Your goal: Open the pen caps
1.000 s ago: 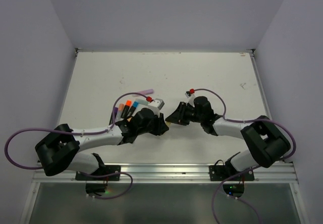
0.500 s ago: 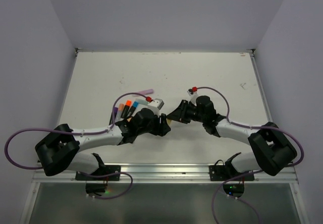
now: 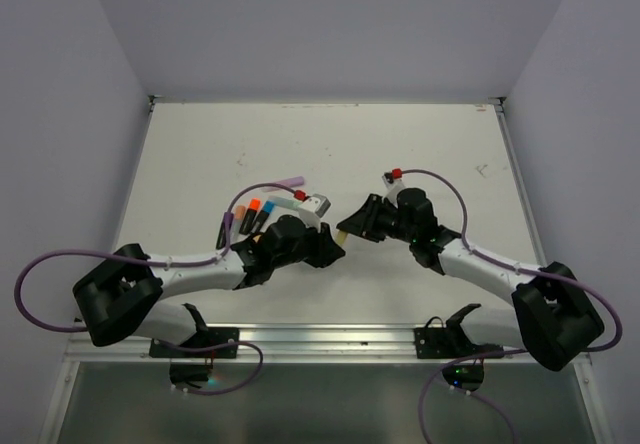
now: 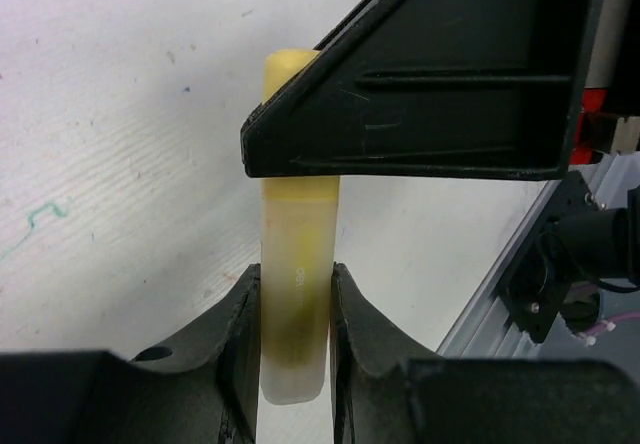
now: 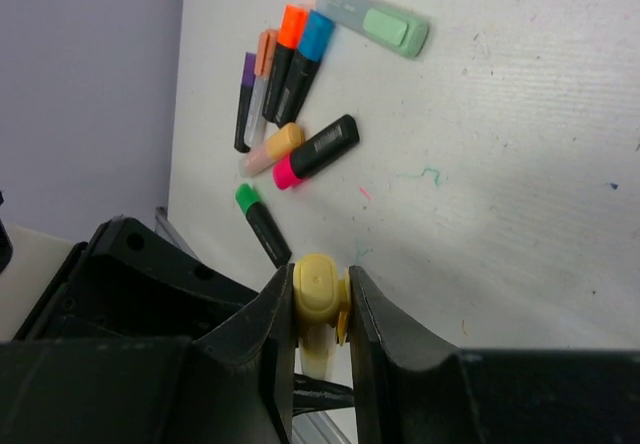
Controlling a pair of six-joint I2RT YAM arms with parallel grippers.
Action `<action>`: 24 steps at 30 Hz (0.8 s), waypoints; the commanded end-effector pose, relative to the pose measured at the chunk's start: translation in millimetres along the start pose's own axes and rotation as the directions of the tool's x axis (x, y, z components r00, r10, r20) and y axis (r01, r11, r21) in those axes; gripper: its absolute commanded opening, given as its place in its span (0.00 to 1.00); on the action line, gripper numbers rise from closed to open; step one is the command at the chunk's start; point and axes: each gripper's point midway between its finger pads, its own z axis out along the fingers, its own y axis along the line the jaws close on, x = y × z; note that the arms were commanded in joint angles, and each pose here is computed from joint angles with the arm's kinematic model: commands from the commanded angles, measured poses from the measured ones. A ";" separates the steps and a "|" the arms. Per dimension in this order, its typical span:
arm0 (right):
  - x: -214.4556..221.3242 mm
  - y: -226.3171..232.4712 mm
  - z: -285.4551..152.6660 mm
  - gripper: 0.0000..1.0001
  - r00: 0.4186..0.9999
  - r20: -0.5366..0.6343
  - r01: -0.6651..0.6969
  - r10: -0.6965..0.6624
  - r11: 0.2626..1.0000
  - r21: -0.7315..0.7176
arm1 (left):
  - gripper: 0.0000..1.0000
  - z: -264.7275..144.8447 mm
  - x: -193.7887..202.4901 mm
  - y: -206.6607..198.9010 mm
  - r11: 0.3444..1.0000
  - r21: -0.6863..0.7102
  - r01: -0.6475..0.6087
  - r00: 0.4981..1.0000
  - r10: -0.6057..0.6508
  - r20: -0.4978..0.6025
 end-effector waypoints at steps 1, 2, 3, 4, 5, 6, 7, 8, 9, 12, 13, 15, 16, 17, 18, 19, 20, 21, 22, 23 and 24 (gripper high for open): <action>-70.3 -5.1 -8.8 0.00 0.975 0.221 0.001 -0.015 0.998 0.064 | 0.00 -5.7 -4.5 -3.0 0.999 0.029 0.013 0.999 -0.014 0.042; -77.6 -5.6 -10.7 0.00 0.973 0.230 -0.011 -0.003 0.998 0.058 | 0.00 -6.4 -1.9 -0.2 1.000 0.021 0.012 0.999 -0.013 0.039; -91.6 -13.9 -14.6 0.00 0.965 0.261 -0.031 0.010 0.997 0.075 | 0.00 -7.8 1.1 1.5 1.000 0.021 0.009 0.999 -0.010 0.037; -101.9 -15.2 -16.8 0.00 0.961 0.274 -0.042 0.018 0.996 0.085 | 0.00 -9.2 2.2 3.0 1.000 0.017 0.010 0.999 -0.011 0.043; -107.2 -21.6 -16.9 0.00 0.959 0.281 -0.056 0.027 0.994 0.096 | 0.00 -12.3 -1.3 0.9 1.000 0.027 0.011 0.998 -0.013 0.065; -116.2 -26.3 -19.5 0.00 0.955 0.293 -0.070 0.040 0.993 0.093 | 0.00 -14.0 2.7 4.8 1.000 0.019 0.013 0.998 -0.014 0.064; -122.5 -25.9 -20.1 0.00 0.951 0.305 -0.082 0.052 0.993 0.087 | 0.00 -15.0 1.8 6.7 1.000 0.009 0.013 0.997 -0.014 0.073; -123.5 -29.7 -18.0 0.00 0.952 0.301 -0.087 0.055 0.992 0.093 | 0.00 -16.7 0.5 6.7 1.000 0.007 0.013 0.997 -0.014 0.078; -127.9 -32.9 -18.3 0.00 0.948 0.315 -0.089 0.051 0.990 0.106 | 0.00 -16.6 -0.8 6.6 1.000 0.004 0.011 0.997 -0.011 0.080; -130.6 -39.5 -16.3 0.00 0.947 0.316 -0.094 0.053 0.989 0.116 | 0.00 -16.4 -2.2 6.4 1.000 0.001 0.000 0.997 0.000 0.080; -130.6 -41.0 -14.8 0.00 0.949 0.312 -0.095 0.053 0.988 0.121 | 0.00 -16.4 -2.4 6.1 1.000 0.003 -0.002 0.997 0.001 0.080; -129.5 -57.1 -11.7 0.00 0.956 0.292 -0.084 0.024 0.977 0.196 | 0.00 -14.2 -6.6 4.0 1.000 0.004 -0.019 0.996 0.018 0.084; -130.3 -79.3 -17.3 0.00 0.963 0.266 -0.064 -0.030 0.940 0.336 | 0.00 -12.2 -8.7 3.0 1.000 -0.001 -0.024 0.997 0.024 0.078; -128.4 -92.0 -18.8 0.00 0.970 0.235 -0.048 -0.054 0.912 0.408 | 0.00 -6.3 2.7 16.9 0.997 -0.068 -0.029 0.999 0.031 0.021; -125.3 -110.9 -21.0 0.00 0.978 0.196 -0.039 -0.067 0.870 0.491 | 0.00 0.0 -13.5 10.7 0.996 -0.080 -0.040 0.999 0.043 0.032; -121.3 -123.8 -31.5 0.00 0.988 0.133 -0.012 -0.080 0.814 0.581 | 0.00 4.6 -13.9 11.7 0.994 -0.102 -0.046 0.999 0.047 0.013; -126.4 -138.5 -42.2 0.00 0.983 0.145 -0.013 -0.110 0.752 0.659 | 0.00 12.0 -4.5 19.5 0.989 -0.140 -0.050 0.998 0.045 -0.038; -127.1 -146.9 -53.1 0.00 0.984 0.140 -0.018 -0.111 0.717 0.697 | 0.00 18.6 -17.3 9.7 0.991 -0.126 -0.053 0.999 0.051 -0.020; -128.9 -152.4 -60.3 0.00 0.982 0.146 -0.024 -0.118 0.693 0.721 | 0.00 26.2 -15.9 11.7 0.989 -0.135 -0.053 0.998 0.049 -0.029; -132.1 -159.4 -69.4 0.00 0.979 0.160 -0.037 -0.127 0.660 0.751 | 0.00 31.4 -20.1 11.2 0.989 -0.141 -0.044 0.999 0.042 -0.020; -131.3 -165.5 -78.0 0.00 0.980 0.161 -0.049 -0.119 0.637 0.770 | 0.00 38.0 -35.6 3.5 0.990 -0.140 -0.030 0.999 0.033 0.015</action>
